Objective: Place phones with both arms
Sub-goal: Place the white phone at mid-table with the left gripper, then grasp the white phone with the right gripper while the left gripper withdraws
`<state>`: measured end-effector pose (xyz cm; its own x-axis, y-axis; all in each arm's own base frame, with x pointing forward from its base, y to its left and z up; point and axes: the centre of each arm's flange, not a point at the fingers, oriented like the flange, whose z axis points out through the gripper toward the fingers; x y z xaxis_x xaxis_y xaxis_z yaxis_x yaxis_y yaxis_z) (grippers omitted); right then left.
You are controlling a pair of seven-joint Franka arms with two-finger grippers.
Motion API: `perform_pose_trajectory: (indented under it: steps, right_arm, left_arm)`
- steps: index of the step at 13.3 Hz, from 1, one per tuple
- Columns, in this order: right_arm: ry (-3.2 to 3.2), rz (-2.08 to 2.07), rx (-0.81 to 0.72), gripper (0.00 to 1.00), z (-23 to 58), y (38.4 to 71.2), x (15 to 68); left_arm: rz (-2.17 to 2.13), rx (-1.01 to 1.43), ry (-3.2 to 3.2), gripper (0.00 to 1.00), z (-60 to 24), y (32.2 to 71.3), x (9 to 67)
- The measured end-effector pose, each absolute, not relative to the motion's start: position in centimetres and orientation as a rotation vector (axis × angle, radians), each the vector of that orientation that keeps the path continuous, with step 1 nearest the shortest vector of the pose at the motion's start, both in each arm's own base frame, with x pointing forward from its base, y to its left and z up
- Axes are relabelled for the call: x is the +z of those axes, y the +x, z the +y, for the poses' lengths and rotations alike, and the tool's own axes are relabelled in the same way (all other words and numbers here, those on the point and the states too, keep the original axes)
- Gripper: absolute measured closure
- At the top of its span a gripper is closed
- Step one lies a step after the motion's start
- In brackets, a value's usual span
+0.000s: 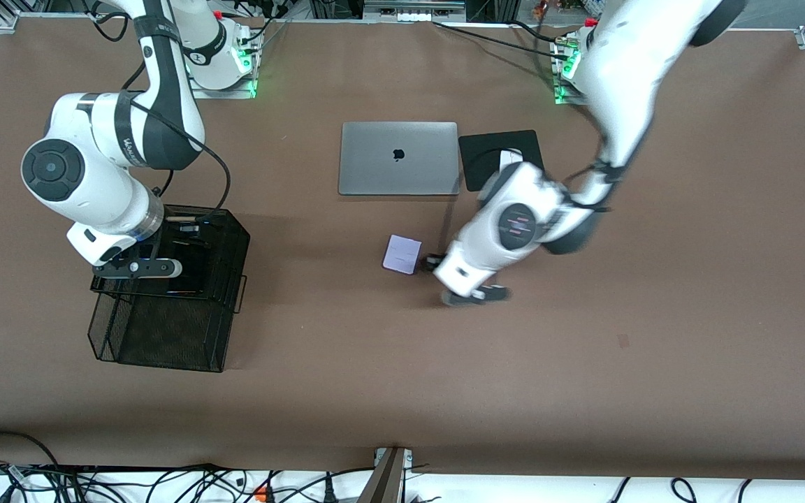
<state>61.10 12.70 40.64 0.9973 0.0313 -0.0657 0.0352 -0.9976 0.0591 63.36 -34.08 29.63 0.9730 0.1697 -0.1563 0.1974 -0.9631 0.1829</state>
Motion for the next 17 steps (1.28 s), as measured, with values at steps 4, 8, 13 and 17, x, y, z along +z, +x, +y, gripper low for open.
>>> perform_pose_trajectory:
  steps: [4, 8, 13, 17]
  right_arm:
    - [3.070, -0.051, -0.101, 0.00, 20.2, 60.6, 38.4]
    - [3.065, -0.313, -0.082, 0.00, 35.4, 58.3, 33.5]
    - [3.090, -0.635, 0.071, 0.00, 47.4, 54.1, 26.6]
    - [3.063, -0.813, 0.170, 0.00, 51.0, 52.6, 21.4]
  left_arm:
    - [0.164, -0.203, 3.053, 0.00, -21.4, 65.9, 38.0]
    - [-0.092, -0.192, 3.105, 0.00, -13.2, 66.9, 40.5]
    - [-0.127, -0.205, 3.136, 0.00, -5.6, 65.0, 47.9]
    - [-0.036, -0.140, 3.188, 0.00, -1.9, 61.2, 55.1]
